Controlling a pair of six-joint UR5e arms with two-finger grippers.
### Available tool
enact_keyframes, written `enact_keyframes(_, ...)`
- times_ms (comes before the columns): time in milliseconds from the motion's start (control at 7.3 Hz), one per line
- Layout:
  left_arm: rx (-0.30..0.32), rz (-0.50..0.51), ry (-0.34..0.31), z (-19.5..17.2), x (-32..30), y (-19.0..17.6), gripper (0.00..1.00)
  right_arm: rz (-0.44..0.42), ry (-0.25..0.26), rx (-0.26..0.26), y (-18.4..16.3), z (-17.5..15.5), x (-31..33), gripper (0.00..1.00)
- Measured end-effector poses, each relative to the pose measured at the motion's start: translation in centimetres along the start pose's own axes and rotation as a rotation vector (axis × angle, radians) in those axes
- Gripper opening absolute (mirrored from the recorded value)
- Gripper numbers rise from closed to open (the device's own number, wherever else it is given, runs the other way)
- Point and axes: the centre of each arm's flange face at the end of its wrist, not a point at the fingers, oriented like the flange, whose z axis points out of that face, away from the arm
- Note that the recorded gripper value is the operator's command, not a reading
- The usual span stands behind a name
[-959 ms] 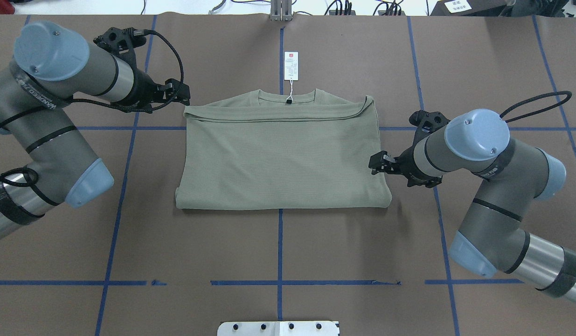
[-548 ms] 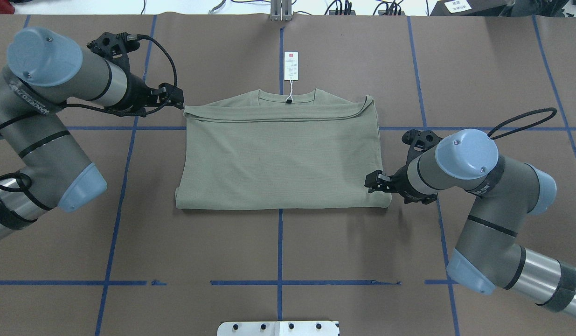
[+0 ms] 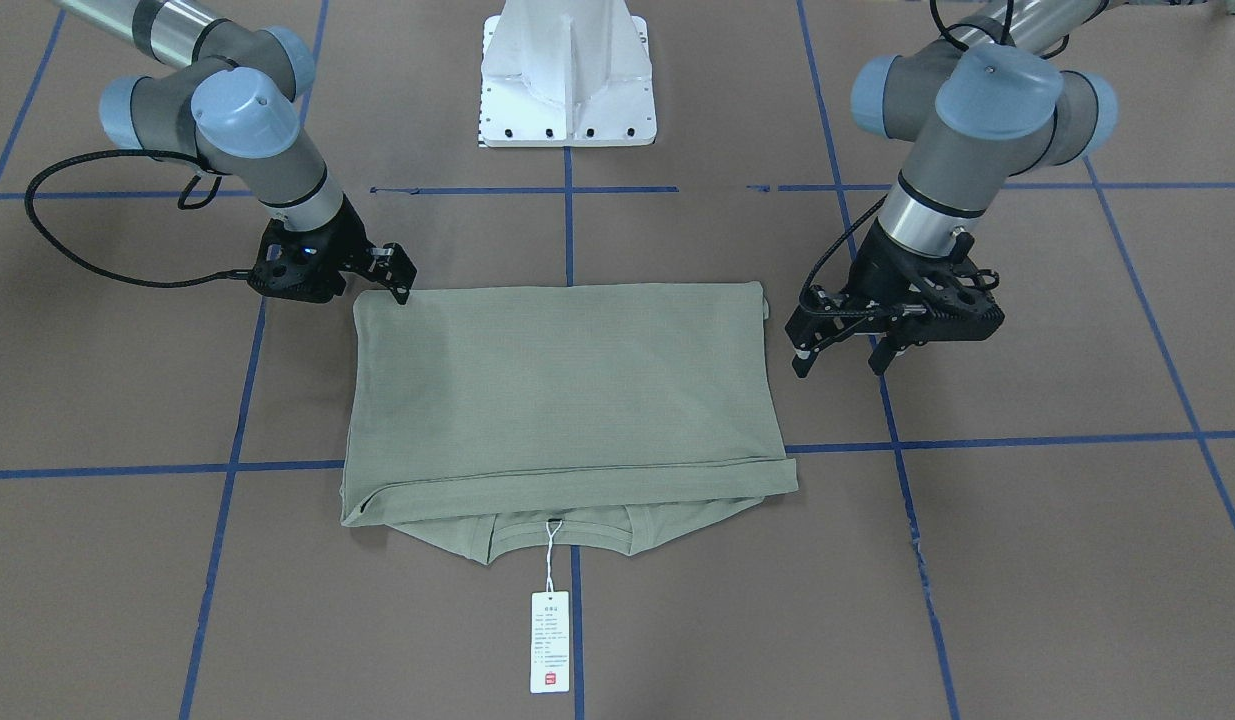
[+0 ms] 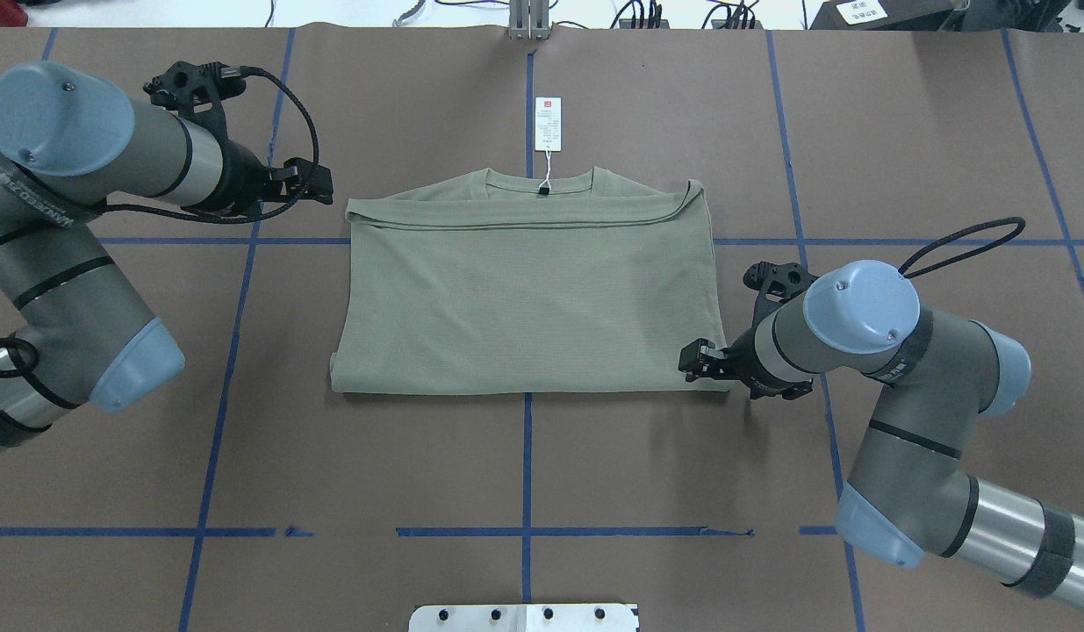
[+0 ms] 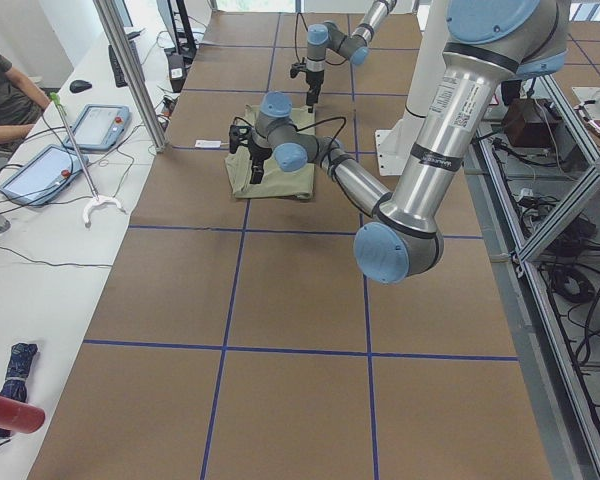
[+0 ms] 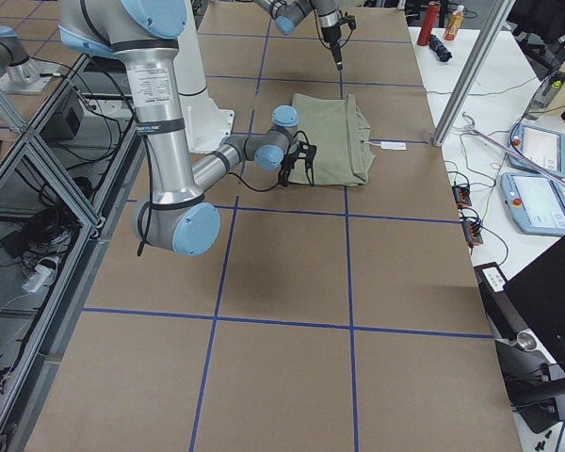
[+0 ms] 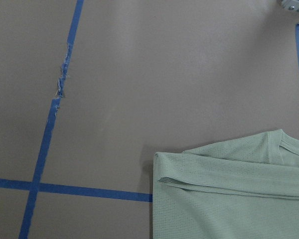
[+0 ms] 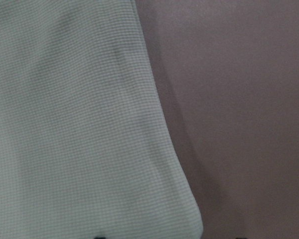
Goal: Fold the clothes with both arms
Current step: 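Move the right gripper to the folded shirt's nearest corner while the left gripper withdraws, then grasp the corner with the right gripper and drag the shirt, turning it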
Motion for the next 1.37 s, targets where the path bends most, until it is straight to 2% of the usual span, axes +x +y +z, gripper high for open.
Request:
enact_keyframes(959,0.009,0.002,0.023,-1.0,0.9,0.2,1.0,-0.002,-0.007,-0.012,0.6,-1.2,1.2,0.0)
enact_keyframes(1095,0.012,0.005,0.031,-1.4,1.2,0.3,1.0,-0.007,-0.008,-0.033,1.7,-2.1,2.5,0.0)
enact_keyframes(1369,0.015,0.008,0.04,-1.9,1.5,0.4,1.0,-0.036,0.01,-0.103,6.4,-3.4,5.7,0.0)
